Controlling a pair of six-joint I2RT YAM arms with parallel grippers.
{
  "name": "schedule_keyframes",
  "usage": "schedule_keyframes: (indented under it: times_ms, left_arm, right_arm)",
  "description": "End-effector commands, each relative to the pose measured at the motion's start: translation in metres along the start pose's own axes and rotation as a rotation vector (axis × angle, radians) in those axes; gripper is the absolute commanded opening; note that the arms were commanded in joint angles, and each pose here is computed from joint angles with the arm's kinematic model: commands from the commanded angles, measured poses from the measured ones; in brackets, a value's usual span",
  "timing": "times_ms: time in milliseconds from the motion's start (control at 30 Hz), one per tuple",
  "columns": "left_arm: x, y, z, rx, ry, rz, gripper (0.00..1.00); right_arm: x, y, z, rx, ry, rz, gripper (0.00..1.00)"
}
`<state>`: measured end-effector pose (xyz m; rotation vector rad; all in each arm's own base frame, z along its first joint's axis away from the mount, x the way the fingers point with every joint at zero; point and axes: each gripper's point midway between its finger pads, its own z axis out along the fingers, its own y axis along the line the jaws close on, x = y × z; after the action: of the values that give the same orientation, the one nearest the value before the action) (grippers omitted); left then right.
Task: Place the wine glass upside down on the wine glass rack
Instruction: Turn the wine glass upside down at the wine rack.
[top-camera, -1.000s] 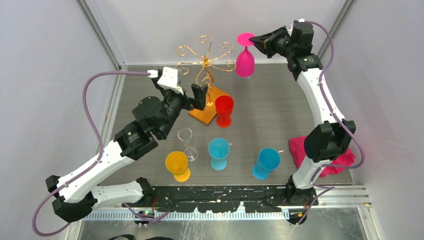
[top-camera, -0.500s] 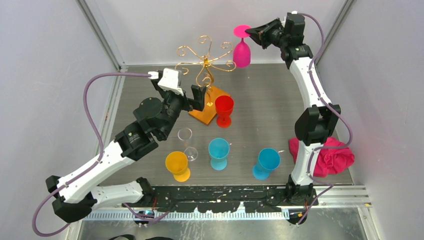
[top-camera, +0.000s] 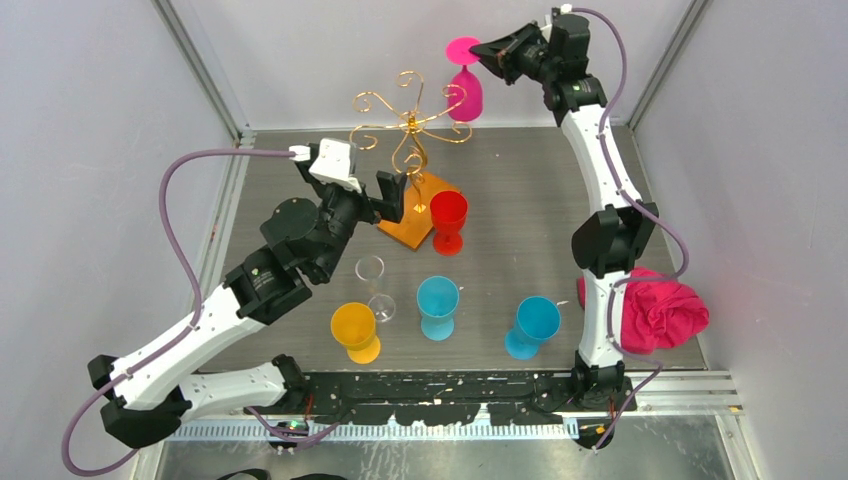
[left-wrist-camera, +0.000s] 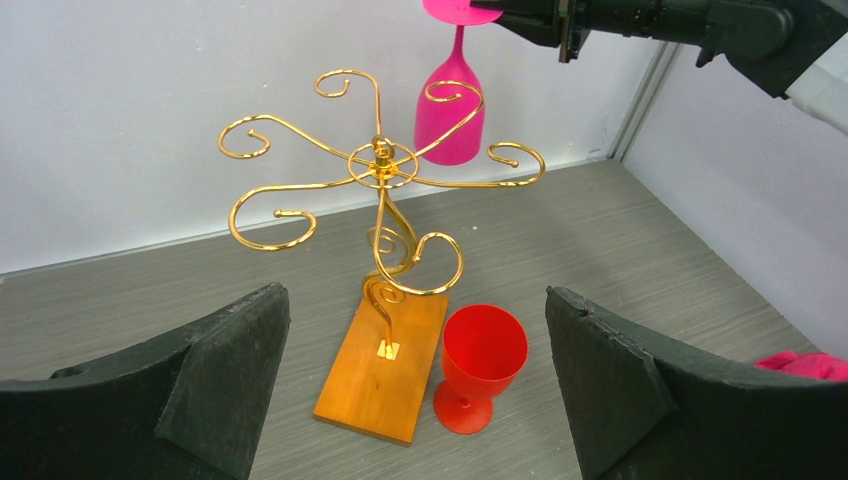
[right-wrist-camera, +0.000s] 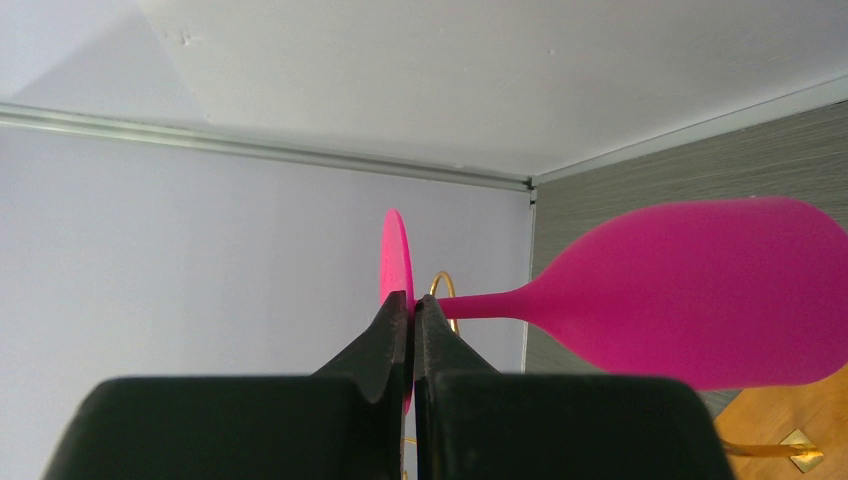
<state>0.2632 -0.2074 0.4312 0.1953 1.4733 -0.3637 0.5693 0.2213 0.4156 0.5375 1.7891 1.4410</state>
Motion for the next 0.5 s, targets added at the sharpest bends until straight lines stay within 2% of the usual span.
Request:
schedule_keyframes:
  times_ms: [0, 467]
  left_arm:
    - [-0.014, 0.008, -0.008, -0.02, -0.038, -0.022, 1.0]
    - [-0.012, 0.007, -0.01, -0.01, -0.036, -0.027, 1.0]
  right_arm:
    - [0.015, 0.026, 0.003, -0.053, 0.029, -0.048, 0.01]
    - [0.046, 0.023, 0.014, -0.036, 0.075, -0.069, 0.01]
